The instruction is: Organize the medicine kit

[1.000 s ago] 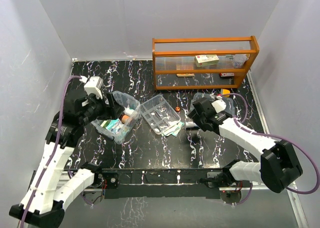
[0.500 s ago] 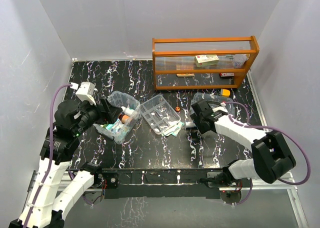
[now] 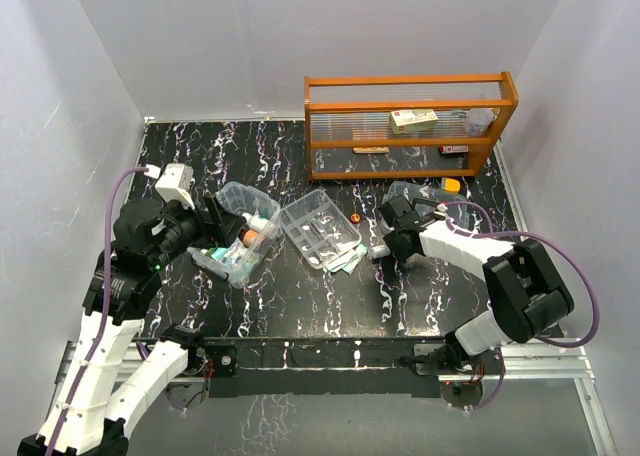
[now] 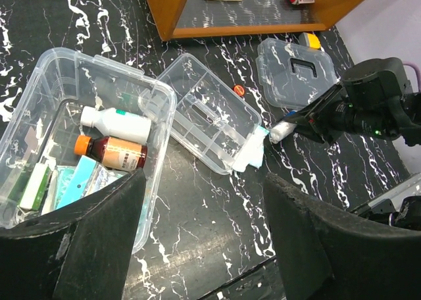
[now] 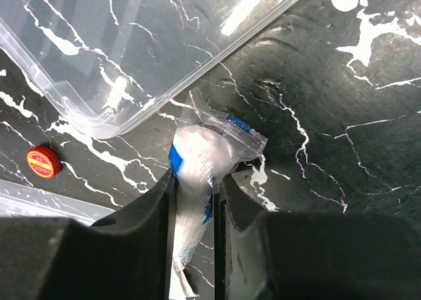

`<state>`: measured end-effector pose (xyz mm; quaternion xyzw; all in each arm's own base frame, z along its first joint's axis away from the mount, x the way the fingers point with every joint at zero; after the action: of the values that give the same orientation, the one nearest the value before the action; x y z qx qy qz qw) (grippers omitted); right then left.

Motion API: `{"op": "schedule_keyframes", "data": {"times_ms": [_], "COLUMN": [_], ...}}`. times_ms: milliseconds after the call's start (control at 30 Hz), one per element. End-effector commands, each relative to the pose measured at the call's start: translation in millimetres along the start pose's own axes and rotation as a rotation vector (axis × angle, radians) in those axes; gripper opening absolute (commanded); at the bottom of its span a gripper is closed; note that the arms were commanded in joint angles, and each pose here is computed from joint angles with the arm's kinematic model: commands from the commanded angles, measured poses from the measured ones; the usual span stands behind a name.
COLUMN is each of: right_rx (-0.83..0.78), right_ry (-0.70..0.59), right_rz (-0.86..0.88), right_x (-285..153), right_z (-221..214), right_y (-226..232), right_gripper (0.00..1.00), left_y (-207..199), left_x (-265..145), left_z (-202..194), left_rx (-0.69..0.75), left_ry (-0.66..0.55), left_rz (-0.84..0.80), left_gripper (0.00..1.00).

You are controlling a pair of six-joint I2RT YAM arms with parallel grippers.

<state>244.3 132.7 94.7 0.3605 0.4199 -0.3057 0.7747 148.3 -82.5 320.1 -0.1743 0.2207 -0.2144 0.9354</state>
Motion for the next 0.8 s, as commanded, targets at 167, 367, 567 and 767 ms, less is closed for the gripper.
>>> {"op": "schedule_keyframes", "data": {"times_ms": [167, 367, 567, 767], "right_rx": [-0.236, -0.673, -1.025, -1.252], "right_ry": [-0.111, -0.032, -0.034, -0.158], "right_rz": [0.188, 0.507, 0.806, 0.853], "right_x": [-41.2, -73.1, -94.8, -92.5], "right_z": [30.3, 29.9, 28.0, 28.6], "right_y": [22.7, 59.8, 100.2, 132.3], "right_gripper": [0.17, 0.18, 0.19, 0.20], "left_y": [-1.1, -3.9, -5.3, -6.3], "left_x": [-7.2, -1.4, 3.4, 4.2], "left_z": [10.3, 13.2, 13.9, 15.4], "left_rx": [0.030, 0.013, -0.006, -0.020], "left_ry": [-0.032, -0.044, -0.045, -0.043], "left_rz": [0.028, 0.001, -0.014, -0.014], "left_gripper": [0.72, 0.72, 0.72, 0.72]}}
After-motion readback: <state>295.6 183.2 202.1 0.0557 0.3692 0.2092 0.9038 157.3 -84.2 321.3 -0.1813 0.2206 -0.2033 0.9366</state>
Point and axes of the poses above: each gripper's point midway between its finger pads, its own x axis out along the fingers, its own y axis along the line the jaws close on, z = x × y, the point moved 8 cm from there along -x, back along the fingers, and after that the axes turned 2 degrees about -x, right-handed, at the moved point
